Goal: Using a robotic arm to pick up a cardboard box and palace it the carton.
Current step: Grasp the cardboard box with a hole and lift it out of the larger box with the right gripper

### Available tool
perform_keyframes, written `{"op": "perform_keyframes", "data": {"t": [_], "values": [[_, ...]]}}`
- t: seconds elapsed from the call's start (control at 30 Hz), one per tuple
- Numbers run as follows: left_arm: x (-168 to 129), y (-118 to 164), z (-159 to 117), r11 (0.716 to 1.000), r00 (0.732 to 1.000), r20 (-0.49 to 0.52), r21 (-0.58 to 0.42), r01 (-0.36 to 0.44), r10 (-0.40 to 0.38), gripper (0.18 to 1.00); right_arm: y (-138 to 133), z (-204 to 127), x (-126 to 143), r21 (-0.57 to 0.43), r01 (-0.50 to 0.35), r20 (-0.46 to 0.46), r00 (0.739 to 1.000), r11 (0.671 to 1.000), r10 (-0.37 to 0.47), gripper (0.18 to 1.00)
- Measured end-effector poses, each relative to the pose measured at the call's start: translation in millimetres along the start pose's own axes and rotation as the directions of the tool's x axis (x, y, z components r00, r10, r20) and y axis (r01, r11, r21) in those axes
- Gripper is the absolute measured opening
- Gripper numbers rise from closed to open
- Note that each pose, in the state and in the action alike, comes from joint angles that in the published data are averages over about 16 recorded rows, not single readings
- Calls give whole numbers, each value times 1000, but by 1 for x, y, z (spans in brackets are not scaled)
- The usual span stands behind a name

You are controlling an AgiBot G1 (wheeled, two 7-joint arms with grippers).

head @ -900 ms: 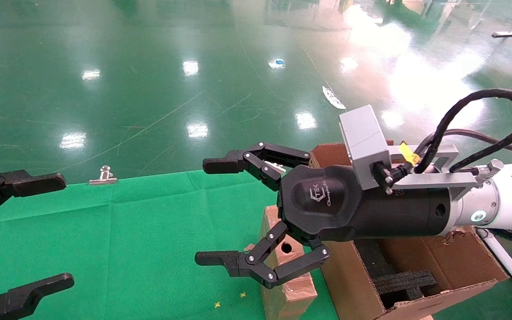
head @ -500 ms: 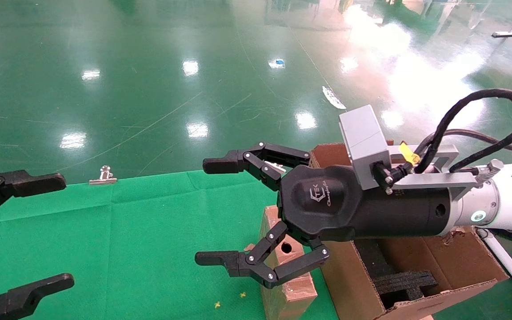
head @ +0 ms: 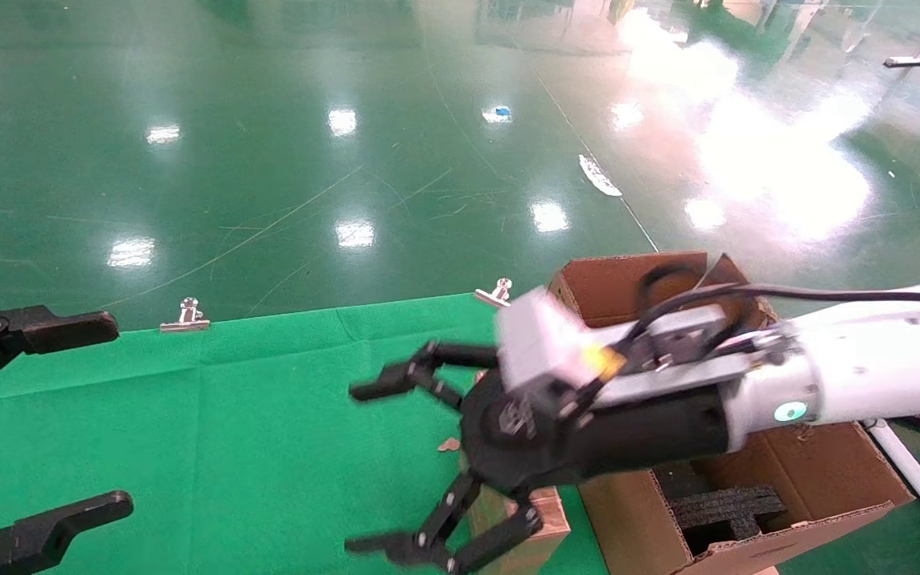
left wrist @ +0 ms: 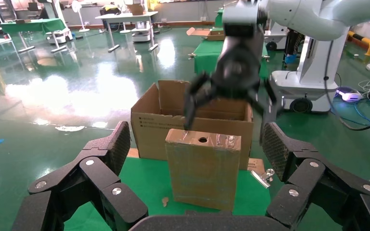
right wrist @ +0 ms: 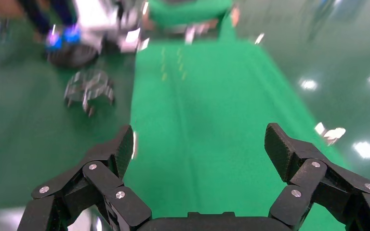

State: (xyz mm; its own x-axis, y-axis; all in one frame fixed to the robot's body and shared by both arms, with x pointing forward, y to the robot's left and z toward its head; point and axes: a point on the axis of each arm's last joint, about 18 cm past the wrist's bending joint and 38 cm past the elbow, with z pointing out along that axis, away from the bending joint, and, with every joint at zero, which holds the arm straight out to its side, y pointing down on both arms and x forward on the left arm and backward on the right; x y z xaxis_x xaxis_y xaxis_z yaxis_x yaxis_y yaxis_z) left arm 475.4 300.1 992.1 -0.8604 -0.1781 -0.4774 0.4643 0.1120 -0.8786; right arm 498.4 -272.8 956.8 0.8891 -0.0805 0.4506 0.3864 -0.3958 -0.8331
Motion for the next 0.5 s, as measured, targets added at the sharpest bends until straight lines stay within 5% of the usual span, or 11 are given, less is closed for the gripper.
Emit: {"op": "perform_keyframes", "data": {"t": [0.2,0.5], "values": [[0,0,0,1000,1000,0,0,0,0,1001,10,27,10,-205,42,74,997,978,-28,1000],[0,0,0,1000,1000,0,0,0,0,1001,-5,39,32,-430,148,134,986,891,-99,1000]]}}
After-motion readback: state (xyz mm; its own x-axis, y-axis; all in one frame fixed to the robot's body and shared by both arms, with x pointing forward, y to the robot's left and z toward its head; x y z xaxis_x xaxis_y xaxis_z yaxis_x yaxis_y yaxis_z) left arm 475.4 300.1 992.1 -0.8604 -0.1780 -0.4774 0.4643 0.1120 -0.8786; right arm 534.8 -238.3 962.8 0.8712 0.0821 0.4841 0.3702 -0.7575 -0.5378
